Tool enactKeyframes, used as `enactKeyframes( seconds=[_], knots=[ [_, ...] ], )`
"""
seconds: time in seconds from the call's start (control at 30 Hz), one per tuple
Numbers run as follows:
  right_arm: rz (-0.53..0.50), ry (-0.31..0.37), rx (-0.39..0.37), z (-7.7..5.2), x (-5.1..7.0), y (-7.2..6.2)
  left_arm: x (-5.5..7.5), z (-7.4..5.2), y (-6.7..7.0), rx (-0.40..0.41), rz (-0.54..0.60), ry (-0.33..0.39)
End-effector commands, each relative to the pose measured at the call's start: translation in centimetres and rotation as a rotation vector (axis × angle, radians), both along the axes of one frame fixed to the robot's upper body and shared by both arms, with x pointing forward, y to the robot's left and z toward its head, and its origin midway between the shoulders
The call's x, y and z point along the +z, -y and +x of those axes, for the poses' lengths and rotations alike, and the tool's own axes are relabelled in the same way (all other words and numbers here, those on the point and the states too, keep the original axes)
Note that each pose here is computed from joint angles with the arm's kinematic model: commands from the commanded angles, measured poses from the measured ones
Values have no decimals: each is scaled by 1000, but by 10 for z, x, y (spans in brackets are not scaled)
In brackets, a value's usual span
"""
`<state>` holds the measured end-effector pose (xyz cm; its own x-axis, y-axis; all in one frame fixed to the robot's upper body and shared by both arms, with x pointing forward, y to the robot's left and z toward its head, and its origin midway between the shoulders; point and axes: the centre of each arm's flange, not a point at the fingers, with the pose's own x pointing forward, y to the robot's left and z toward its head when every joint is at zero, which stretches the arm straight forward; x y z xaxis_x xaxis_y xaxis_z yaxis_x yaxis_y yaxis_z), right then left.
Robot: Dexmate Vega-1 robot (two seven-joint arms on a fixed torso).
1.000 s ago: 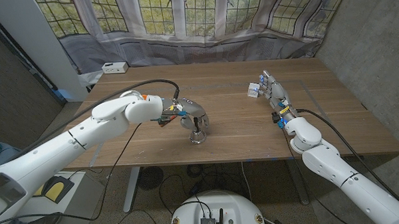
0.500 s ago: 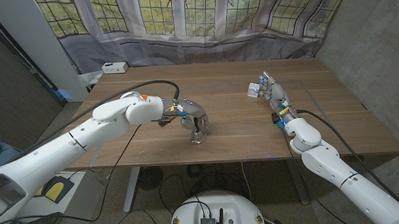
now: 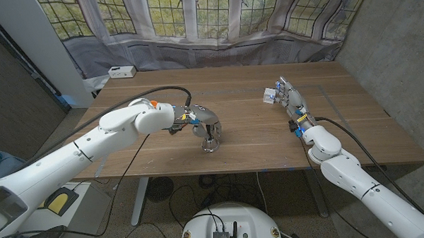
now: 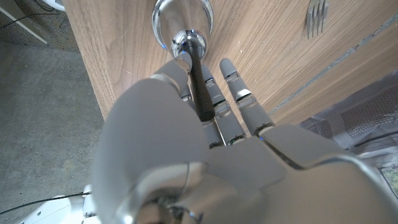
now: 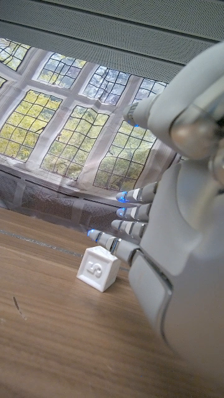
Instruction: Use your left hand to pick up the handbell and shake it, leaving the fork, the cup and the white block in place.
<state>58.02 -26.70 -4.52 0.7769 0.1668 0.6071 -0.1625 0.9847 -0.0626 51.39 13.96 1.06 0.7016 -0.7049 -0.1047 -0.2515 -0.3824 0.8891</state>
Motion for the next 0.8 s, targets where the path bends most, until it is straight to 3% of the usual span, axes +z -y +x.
enactKeyframes(
  seconds=[0.03, 0.4, 0.8],
  knots=[
    [-3, -6, -2, 0, -2, 2, 1, -8, 2, 3, 18, 45],
    [-14, -14, -1, -1, 0, 3, 3, -18, 4, 46, 71, 99],
    [-20, -17, -8, -1, -1, 4, 6, -14, 3, 61, 72, 110]
  ],
)
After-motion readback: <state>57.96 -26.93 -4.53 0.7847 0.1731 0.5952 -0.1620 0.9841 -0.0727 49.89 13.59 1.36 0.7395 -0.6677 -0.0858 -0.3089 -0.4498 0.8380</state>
